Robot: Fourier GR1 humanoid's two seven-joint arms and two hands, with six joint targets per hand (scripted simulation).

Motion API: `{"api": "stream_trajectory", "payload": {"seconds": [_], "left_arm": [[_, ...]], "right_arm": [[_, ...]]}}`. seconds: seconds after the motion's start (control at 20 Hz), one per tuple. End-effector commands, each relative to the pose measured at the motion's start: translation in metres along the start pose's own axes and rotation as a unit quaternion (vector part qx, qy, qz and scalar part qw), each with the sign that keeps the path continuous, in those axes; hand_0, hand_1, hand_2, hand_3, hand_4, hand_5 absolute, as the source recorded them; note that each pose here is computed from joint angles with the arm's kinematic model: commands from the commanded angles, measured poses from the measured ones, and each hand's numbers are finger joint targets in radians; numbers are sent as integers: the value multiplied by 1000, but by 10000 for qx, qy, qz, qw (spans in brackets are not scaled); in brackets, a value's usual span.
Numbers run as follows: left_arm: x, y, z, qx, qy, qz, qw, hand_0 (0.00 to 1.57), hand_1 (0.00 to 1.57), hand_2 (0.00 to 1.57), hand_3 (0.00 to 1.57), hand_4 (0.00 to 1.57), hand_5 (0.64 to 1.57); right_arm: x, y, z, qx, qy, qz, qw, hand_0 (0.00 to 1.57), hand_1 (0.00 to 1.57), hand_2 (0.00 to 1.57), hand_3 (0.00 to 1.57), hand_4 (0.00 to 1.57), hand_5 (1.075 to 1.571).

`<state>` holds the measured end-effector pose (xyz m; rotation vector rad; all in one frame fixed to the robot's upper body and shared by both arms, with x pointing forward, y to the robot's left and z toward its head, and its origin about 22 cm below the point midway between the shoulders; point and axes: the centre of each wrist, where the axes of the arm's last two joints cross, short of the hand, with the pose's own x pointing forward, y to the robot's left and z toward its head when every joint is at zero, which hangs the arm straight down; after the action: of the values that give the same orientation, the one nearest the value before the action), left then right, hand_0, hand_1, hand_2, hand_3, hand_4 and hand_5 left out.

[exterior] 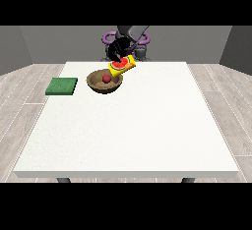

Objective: Pick the cup and pour the ball into the bowl, then pick the bowl and place it on the pad

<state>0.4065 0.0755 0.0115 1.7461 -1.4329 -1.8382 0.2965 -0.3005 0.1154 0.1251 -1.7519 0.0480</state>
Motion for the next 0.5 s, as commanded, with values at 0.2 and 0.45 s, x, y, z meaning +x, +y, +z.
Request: {"api": "stream_trajectory", "payload": {"seconds": [0.2, 0.45], "left_arm": [[-48, -19, 11, 334, 1621, 2566, 9522, 710, 710, 1363, 1277, 1101, 1464], [-75, -41, 37, 851, 2562, 3899, 8804, 1241, 1241, 1571, 1571, 765, 1568]], "right_arm": [[-13, -15, 24, -327, 124, 6, 9994, 0, 0, 0, 0, 360, 1564], [-8, -18, 32, -391, -5, 101, 9992, 0, 0, 0, 0, 382, 1565]]}}
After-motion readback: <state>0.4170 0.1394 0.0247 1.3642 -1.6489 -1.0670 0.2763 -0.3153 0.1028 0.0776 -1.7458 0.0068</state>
